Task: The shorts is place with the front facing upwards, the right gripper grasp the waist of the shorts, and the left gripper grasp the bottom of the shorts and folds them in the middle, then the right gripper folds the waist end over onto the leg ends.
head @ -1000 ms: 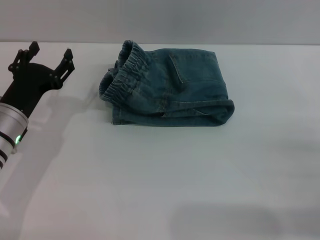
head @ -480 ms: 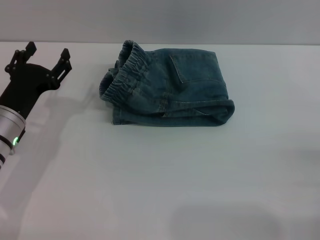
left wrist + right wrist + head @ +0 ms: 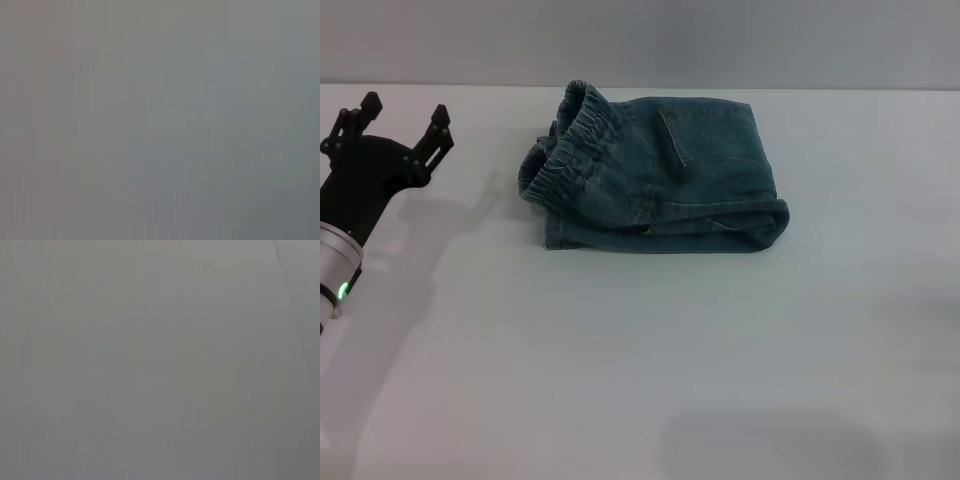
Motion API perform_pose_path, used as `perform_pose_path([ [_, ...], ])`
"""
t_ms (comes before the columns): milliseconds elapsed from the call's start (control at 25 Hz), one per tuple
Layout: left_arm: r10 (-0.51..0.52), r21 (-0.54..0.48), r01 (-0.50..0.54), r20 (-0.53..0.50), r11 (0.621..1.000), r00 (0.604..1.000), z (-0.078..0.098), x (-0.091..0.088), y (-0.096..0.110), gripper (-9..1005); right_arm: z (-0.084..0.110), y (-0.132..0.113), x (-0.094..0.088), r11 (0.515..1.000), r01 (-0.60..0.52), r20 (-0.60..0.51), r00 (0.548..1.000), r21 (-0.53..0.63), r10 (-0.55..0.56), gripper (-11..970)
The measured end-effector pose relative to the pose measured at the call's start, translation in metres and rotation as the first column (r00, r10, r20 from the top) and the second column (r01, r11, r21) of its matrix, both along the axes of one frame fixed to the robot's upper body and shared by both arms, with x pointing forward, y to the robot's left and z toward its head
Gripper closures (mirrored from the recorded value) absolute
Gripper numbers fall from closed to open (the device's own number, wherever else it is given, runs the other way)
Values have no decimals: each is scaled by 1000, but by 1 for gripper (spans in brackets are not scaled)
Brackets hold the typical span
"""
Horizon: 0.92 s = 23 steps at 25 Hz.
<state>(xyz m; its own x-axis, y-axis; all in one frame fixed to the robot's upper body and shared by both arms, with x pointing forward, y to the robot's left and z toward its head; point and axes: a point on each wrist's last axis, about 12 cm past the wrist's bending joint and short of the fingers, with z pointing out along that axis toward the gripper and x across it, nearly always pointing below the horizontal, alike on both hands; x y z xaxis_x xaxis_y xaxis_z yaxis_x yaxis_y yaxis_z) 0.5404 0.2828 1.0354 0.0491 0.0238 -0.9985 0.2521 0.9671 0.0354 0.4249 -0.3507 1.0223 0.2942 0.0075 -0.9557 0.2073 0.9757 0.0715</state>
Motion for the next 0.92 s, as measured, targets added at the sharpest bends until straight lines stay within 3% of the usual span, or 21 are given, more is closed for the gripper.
perform_pose_path([
  [920,-8,20,7,30,1000,1000,-1,-7,-1,167,0,2,2,1000,-15,-2,1000,-13,15,166],
])
